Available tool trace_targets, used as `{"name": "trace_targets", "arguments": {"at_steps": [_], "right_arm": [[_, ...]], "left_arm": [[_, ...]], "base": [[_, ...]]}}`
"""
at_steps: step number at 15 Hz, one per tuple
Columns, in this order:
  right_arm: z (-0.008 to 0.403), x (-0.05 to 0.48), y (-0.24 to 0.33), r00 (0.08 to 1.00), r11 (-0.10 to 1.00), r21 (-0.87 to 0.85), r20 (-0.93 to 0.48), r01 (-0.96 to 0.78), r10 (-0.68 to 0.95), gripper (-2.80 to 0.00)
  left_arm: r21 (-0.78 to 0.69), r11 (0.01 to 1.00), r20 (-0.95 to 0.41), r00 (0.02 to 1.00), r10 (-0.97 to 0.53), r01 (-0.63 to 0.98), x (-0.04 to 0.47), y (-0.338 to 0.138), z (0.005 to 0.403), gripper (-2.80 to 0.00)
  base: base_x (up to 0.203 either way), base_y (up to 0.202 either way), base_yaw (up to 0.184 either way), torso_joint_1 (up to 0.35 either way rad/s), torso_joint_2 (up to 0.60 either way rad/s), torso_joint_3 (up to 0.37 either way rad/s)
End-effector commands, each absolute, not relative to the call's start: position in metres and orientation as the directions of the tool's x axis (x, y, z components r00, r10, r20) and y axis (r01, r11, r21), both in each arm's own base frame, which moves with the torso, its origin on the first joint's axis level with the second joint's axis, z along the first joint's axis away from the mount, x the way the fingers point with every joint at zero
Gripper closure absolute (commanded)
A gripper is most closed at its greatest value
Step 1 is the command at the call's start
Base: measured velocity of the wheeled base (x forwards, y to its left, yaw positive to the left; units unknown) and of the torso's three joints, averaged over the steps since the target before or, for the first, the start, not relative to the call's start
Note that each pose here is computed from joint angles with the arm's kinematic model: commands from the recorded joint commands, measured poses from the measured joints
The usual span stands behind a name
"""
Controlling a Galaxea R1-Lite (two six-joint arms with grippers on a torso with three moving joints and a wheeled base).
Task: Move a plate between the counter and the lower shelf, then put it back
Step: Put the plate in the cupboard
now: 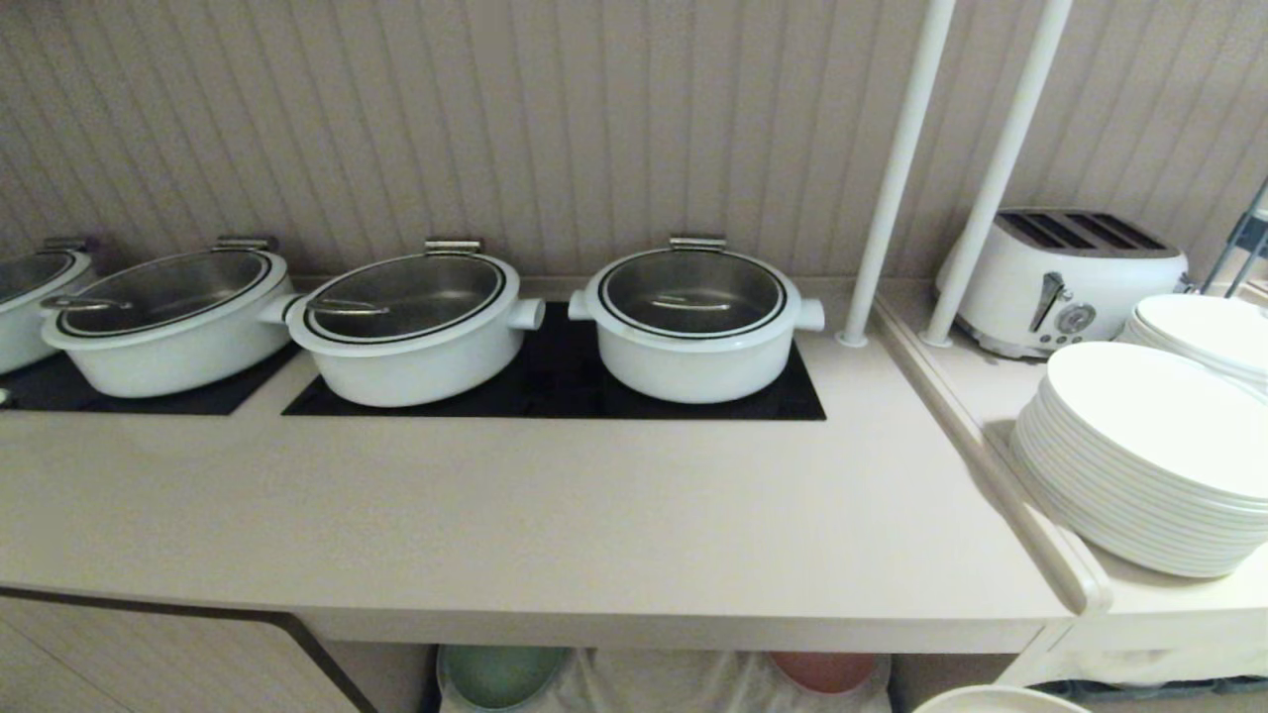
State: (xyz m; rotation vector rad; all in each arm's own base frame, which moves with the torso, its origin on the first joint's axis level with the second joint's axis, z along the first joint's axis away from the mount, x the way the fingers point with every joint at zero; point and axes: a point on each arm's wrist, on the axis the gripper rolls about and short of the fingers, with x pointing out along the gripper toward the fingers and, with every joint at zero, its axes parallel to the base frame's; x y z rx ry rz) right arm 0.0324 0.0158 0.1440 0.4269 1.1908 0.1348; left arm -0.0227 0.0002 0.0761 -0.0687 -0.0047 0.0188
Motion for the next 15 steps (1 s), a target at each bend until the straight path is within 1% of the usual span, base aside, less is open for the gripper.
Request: {"name": "trace_targets", "arguments": {"at_steps": [1,4,6,10,13,15], "right_arm": [[0.1448,0.0311,0.0154,0.38,0.911,0.396,-0.865,0.118,0.327,0.0],[0.143,0.0305,0.0158,0.363,0.914,0.392,-0.871,0.107,0.331,0.0],[0.1443,0.0321,0.0165,0.373,0.912,0.397,-0.865,0.1,0.335,0.0],[0.1431,0.0311,0.016,0.363,0.913,0.392,-0.871,0.11,0.33,0.0],[0.1433,0.0294,0.0154,0.37,0.895,0.413,-0.868,0.169,0.331,0.0],[0.1427,0.0261,0.0142,0.364,0.894,0.411,-0.872,0.177,0.329,0.0]], "left_arm": [[-0.069,0.997,0.005,1.0,0.018,-0.018,-0.0227,0.0003,0.0761,0.0],[-0.071,0.997,0.005,1.0,0.02,-0.02,-0.0227,0.0002,0.0761,0.0],[-0.07,0.997,0.005,1.0,0.02,-0.02,-0.0227,0.0002,0.0761,0.0],[-0.069,0.997,0.005,1.0,0.02,-0.02,-0.0227,0.0002,0.0761,0.0],[-0.069,0.997,0.005,1.0,0.02,-0.02,-0.0227,0.0002,0.0761,0.0],[-0.069,0.997,0.005,1.0,0.02,-0.02,-0.0227,0.0002,0.0761,0.0]], "base": [[0.0,0.0,0.0,0.0,0.0,0.0],[0.0,0.0,0.0,0.0,0.0,0.0],[0.0,0.0,0.0,0.0,0.0,0.0],[0.0,0.0,0.0,0.0,0.0,0.0],[0.0,0.0,0.0,0.0,0.0,0.0],[0.0,0.0,0.0,0.0,0.0,0.0]]}}
